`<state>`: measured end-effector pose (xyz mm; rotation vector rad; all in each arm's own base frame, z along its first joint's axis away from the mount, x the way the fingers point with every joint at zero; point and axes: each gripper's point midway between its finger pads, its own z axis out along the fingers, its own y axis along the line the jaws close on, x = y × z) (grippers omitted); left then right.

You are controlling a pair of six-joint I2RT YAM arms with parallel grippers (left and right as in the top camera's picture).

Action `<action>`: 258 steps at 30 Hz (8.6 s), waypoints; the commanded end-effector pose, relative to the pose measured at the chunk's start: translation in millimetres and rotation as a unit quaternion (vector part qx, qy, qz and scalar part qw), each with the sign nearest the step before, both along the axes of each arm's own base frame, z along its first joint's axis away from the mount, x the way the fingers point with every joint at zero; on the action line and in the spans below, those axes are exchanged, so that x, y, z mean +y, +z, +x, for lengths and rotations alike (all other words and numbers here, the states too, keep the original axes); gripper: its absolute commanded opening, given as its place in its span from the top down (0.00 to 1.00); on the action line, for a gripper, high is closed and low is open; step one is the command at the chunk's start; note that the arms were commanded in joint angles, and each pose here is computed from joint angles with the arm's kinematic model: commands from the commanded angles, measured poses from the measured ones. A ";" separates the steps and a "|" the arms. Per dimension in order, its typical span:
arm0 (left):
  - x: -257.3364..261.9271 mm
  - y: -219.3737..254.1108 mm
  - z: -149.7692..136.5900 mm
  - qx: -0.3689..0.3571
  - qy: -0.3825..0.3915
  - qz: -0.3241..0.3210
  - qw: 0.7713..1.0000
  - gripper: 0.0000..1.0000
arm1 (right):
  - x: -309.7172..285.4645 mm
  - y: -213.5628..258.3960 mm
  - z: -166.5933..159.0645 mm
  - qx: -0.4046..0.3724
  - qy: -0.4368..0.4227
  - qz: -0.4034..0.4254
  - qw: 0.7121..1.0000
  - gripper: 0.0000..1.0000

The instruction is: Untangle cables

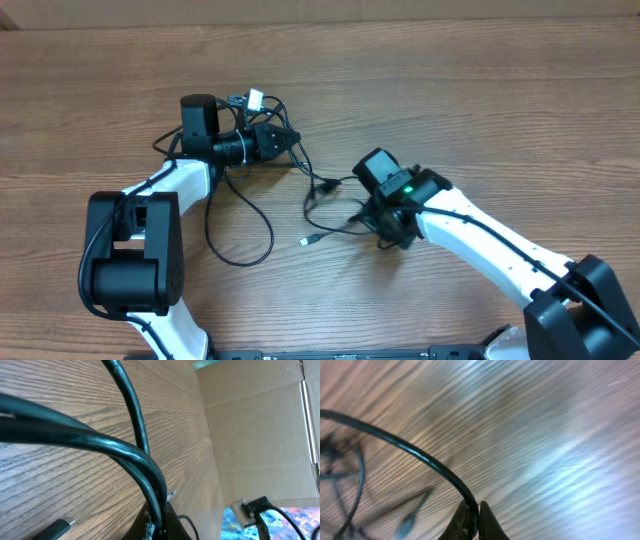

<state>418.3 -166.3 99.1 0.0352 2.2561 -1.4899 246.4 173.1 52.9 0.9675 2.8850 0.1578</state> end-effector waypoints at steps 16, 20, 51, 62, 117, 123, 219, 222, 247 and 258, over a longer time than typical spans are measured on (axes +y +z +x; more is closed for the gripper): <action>4.8 3.9 2.8 -0.005 0.016 0.013 1.000 0.96 | -75.3 9.0 10.1 0.007 -0.047 -0.091 0.995 0.85; 4.7 4.0 2.7 -0.005 0.015 0.013 1.000 0.96 | -78.2 9.4 14.3 0.001 -0.053 -0.092 0.994 0.71; 16.7 -18.0 5.9 0.028 0.056 0.060 0.996 0.16 | 10.4 31.6 72.5 -0.125 0.131 0.100 0.979 0.04; 16.9 -18.2 6.0 0.028 0.056 0.061 0.996 0.94 | 16.7 33.2 70.8 -0.123 0.136 0.116 0.976 0.21; 22.5 -26.9 7.7 0.040 0.075 0.082 0.993 0.90 | 147.2 19.5 84.2 -0.233 0.337 0.224 0.884 0.61; 22.5 -26.9 7.6 0.040 0.075 0.082 0.993 0.89 | 147.2 28.2 102.0 -0.274 0.322 0.207 0.882 0.73; 23.7 -26.7 8.9 0.038 0.078 0.083 0.993 0.84 | 94.1 -9.5 136.9 -0.056 0.293 0.152 0.942 0.68; 23.7 -26.7 8.8 0.038 0.078 0.083 0.993 0.84 | 106.0 -6.4 132.3 -0.056 0.299 0.171 0.937 0.68; 23.7 -26.7 8.7 0.038 0.077 0.083 0.993 0.82 | 88.3 -23.5 126.3 -0.073 0.299 -0.027 0.951 0.75; 23.7 -26.7 8.8 0.038 0.078 0.083 0.993 0.82 | 91.4 -23.1 128.8 -0.078 0.286 -0.019 0.955 0.74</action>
